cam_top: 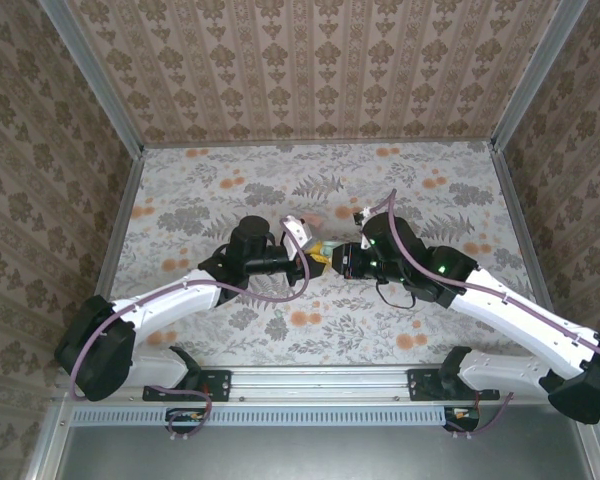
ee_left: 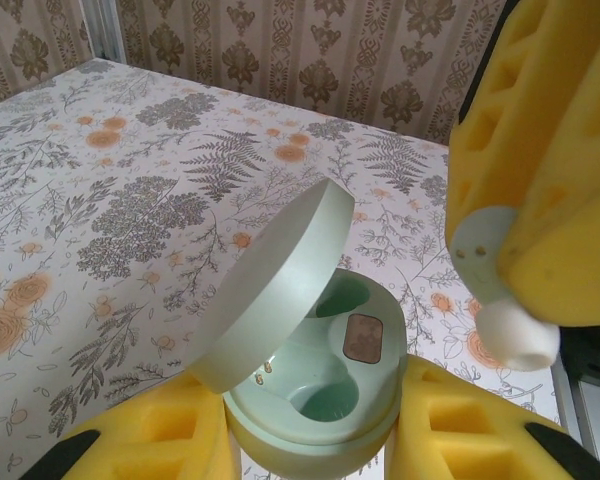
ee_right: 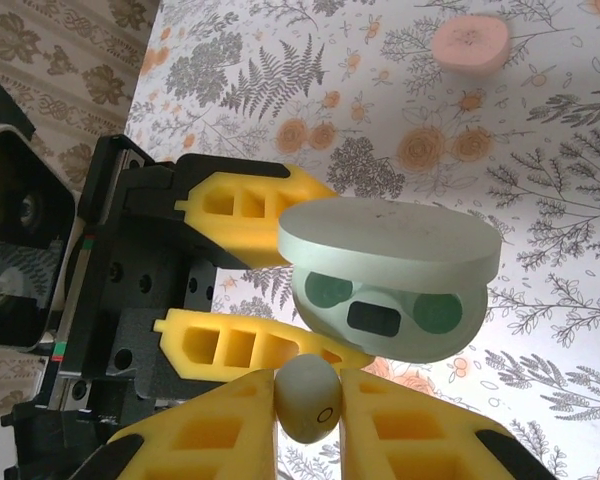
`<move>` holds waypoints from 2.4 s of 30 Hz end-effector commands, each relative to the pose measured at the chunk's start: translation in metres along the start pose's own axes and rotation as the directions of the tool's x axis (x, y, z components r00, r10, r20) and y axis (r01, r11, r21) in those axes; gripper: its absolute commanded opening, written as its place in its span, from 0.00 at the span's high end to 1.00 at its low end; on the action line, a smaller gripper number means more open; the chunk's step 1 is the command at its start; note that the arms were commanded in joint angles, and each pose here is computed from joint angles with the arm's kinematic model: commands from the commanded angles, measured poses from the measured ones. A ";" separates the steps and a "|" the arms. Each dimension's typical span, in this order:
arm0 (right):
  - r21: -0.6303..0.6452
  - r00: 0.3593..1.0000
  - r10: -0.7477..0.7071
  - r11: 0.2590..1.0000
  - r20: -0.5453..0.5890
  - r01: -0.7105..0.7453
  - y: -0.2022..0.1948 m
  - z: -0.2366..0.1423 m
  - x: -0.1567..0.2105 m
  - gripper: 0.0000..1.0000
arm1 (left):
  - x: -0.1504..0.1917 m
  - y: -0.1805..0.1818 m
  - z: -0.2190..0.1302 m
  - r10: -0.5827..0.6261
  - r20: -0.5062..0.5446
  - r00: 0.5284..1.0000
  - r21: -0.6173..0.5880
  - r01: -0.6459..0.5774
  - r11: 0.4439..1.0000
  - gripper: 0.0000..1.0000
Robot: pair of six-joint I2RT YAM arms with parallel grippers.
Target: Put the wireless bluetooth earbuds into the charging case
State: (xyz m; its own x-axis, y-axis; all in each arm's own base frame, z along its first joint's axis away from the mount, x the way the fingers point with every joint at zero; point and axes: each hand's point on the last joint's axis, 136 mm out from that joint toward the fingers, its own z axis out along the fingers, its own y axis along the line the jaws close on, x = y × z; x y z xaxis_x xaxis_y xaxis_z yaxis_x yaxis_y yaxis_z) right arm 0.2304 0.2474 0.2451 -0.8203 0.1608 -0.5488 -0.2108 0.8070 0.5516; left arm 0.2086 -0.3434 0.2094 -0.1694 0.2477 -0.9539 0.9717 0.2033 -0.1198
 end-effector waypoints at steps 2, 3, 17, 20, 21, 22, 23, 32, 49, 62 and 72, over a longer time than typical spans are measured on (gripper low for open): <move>0.054 1.000 -0.021 0.998 0.015 0.020 -0.008 0.007 -0.006 0.81 | -0.005 -0.009 -0.005 0.047 0.017 0.999 0.018 -0.047 0.999 0.88; 0.061 1.000 -0.025 0.998 0.013 0.024 -0.009 0.008 -0.006 0.81 | -0.004 -0.009 -0.005 0.049 0.017 0.999 0.020 -0.049 0.999 0.88; 0.117 0.998 -0.066 0.991 -0.009 0.066 -0.012 0.018 -0.010 0.81 | -0.007 -0.016 -0.004 0.075 0.026 0.997 0.040 -0.076 0.996 0.88; 0.123 0.997 -0.069 0.990 -0.016 0.070 -0.012 0.019 -0.010 0.81 | -0.007 -0.017 -0.004 0.080 0.027 0.996 0.040 -0.081 0.996 0.88; 0.126 0.997 -0.070 0.989 -0.020 0.072 -0.013 0.019 -0.009 0.81 | -0.008 -0.017 -0.004 0.081 0.026 0.996 0.038 -0.082 0.996 0.88; 0.127 0.997 -0.074 0.989 -0.024 0.076 -0.013 0.019 -0.009 0.81 | -0.008 -0.017 -0.004 0.081 0.026 0.996 0.038 -0.082 0.996 0.88; 0.132 0.997 -0.075 0.988 -0.033 0.078 -0.014 0.020 -0.007 0.81 | -0.007 -0.017 -0.004 0.083 0.026 0.996 0.036 -0.084 0.996 0.89; 0.135 0.997 -0.056 0.989 -0.049 0.062 -0.017 0.024 -0.002 0.81 | -0.010 -0.018 -0.005 0.092 0.029 0.995 0.038 -0.093 0.995 0.89; 0.102 0.991 -0.058 0.992 -0.121 0.071 -0.009 0.031 0.008 0.71 | -0.012 -0.019 -0.008 0.102 0.023 0.995 0.028 -0.103 0.994 0.89; 0.056 0.995 -0.040 0.997 -0.094 0.045 0.004 0.021 0.000 0.61 | -0.009 -0.020 -0.010 0.099 0.017 0.995 0.022 -0.100 0.995 0.89; -0.018 1.000 -0.018 1.000 0.003 0.018 0.014 -0.008 -0.016 0.58 | -0.008 -0.010 -0.016 0.045 0.029 0.999 -0.009 -0.045 0.999 0.89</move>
State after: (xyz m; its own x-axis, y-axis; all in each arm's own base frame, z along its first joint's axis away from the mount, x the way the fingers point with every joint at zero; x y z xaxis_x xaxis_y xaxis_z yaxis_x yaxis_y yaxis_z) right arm 0.2381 0.2560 0.2497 -0.8273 0.1043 -0.5520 -0.2380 0.8249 0.5127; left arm 0.1970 -0.3361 0.2137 -0.1203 0.2672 -0.9561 0.9776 0.1996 -0.0673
